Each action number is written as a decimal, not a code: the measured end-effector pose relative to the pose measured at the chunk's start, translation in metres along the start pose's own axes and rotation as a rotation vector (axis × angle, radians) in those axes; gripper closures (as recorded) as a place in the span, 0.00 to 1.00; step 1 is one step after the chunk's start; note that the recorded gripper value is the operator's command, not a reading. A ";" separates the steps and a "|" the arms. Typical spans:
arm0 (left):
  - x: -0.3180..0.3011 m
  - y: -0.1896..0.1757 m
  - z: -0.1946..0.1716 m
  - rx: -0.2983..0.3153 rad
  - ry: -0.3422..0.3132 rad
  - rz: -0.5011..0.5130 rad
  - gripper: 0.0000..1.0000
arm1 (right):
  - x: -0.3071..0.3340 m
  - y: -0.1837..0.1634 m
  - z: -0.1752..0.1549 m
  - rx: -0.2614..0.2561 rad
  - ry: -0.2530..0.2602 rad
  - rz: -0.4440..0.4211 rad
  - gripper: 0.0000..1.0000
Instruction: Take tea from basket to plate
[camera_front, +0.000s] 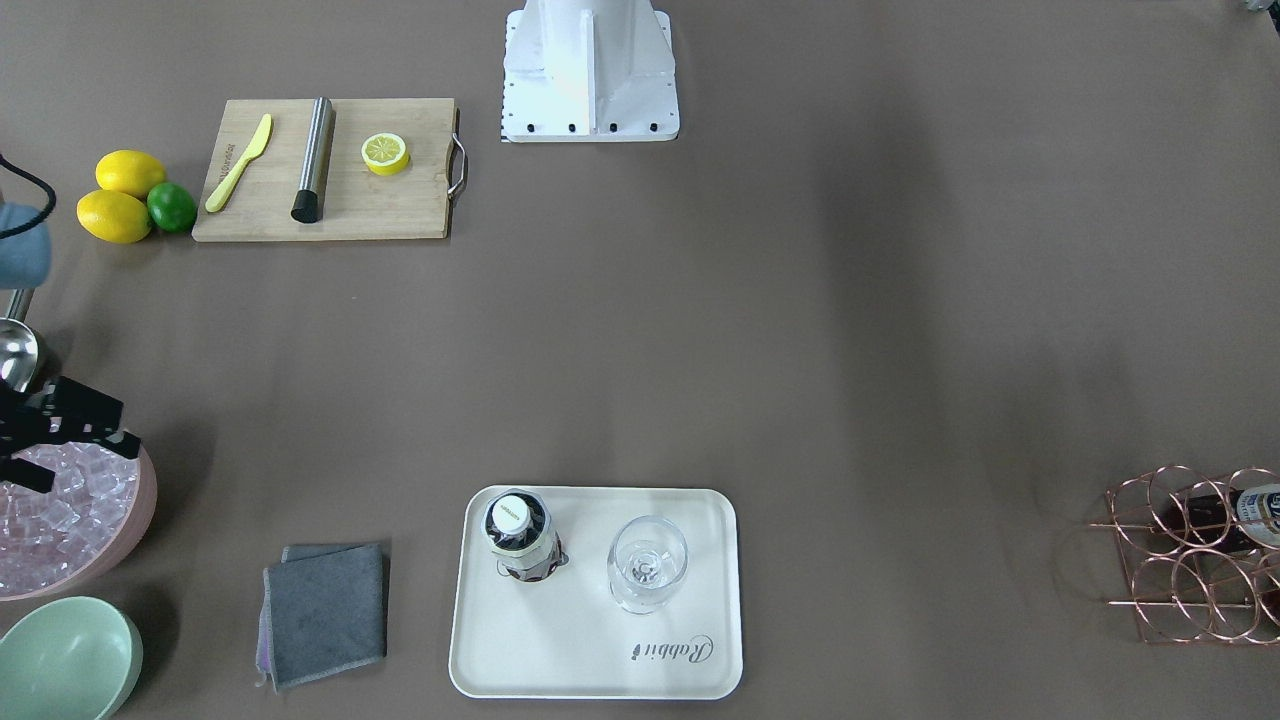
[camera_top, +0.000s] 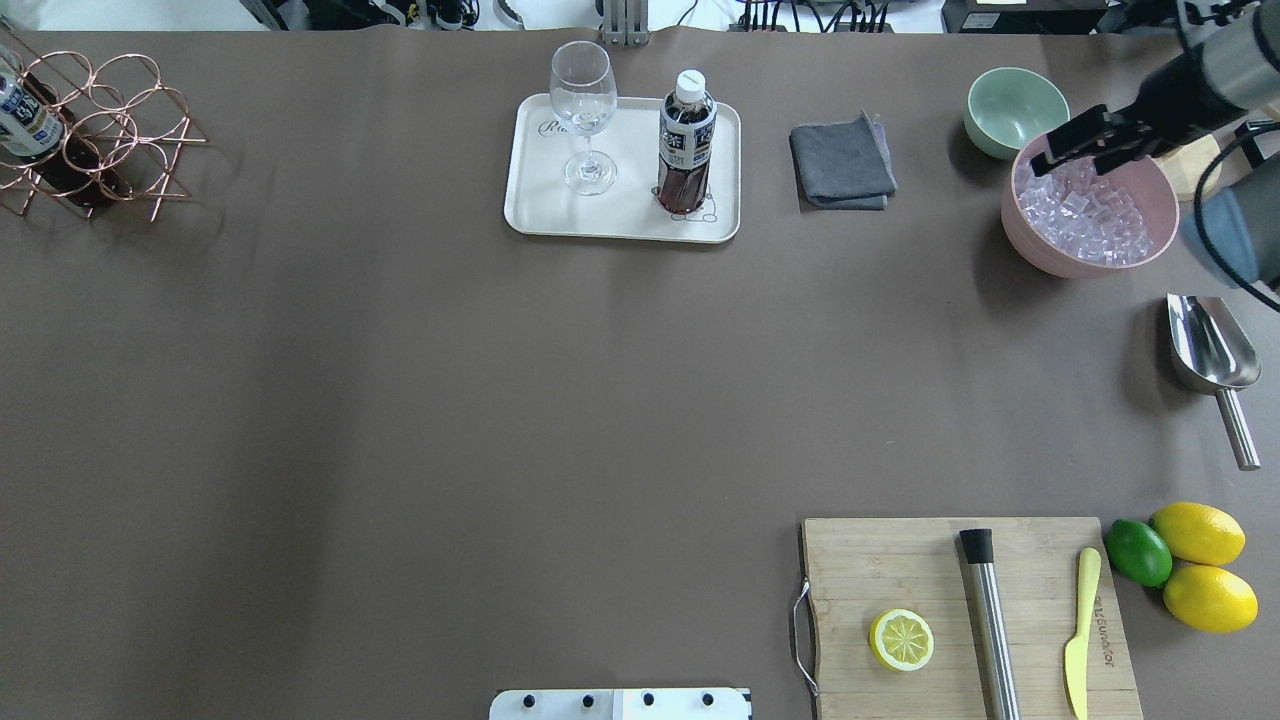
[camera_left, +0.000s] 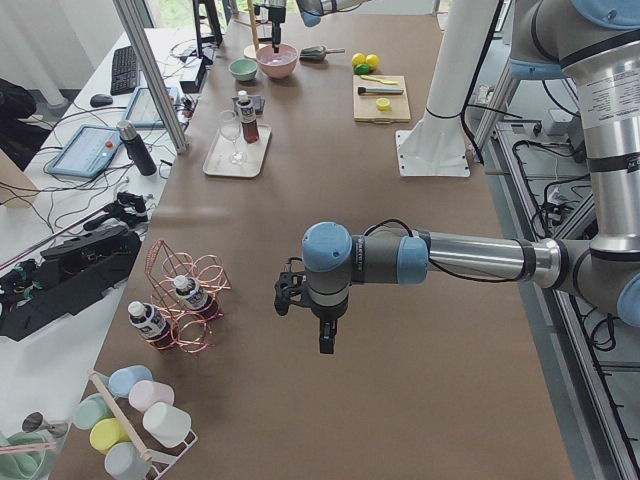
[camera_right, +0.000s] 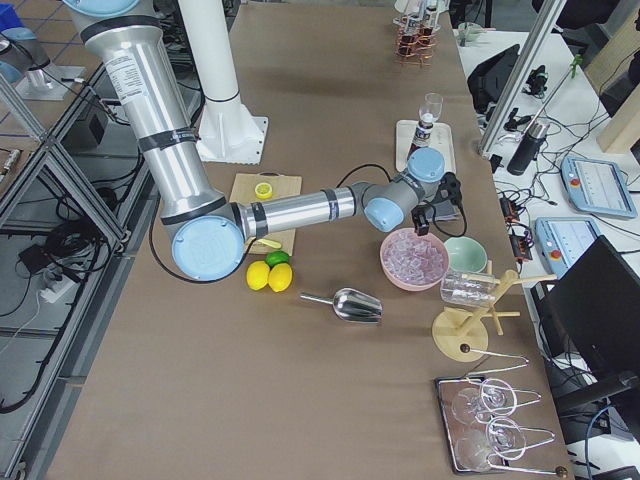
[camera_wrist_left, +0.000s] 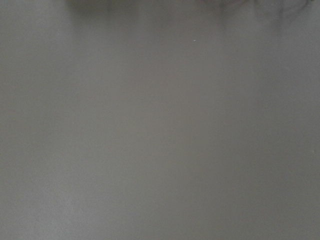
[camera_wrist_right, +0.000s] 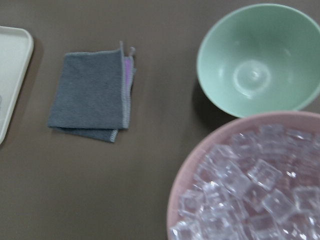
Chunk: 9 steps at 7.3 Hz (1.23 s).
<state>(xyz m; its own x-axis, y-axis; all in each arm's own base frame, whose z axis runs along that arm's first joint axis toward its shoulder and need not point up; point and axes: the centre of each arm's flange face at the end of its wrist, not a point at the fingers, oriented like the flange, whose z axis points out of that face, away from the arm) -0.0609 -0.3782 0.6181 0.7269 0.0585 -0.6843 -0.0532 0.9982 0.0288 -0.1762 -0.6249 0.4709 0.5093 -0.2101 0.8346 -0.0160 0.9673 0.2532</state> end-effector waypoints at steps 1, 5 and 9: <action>-0.003 0.002 0.001 -0.004 0.000 0.001 0.02 | 0.023 0.013 -0.024 -0.035 0.034 0.112 0.00; -0.023 0.009 -0.009 0.027 0.000 -0.047 0.02 | 0.047 0.050 -0.060 -0.138 0.148 0.416 0.00; -0.030 0.008 -0.007 0.030 0.002 -0.063 0.02 | 0.136 0.166 -0.060 -0.167 0.284 0.464 0.00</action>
<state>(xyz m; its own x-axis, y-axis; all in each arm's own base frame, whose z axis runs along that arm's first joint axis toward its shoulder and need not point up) -0.0884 -0.3722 0.6337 0.7270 -0.0047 -0.6866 0.0134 0.9999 0.0074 -0.0581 -0.4839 0.5973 0.6931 0.2661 0.6700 -0.1687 0.9635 -0.2081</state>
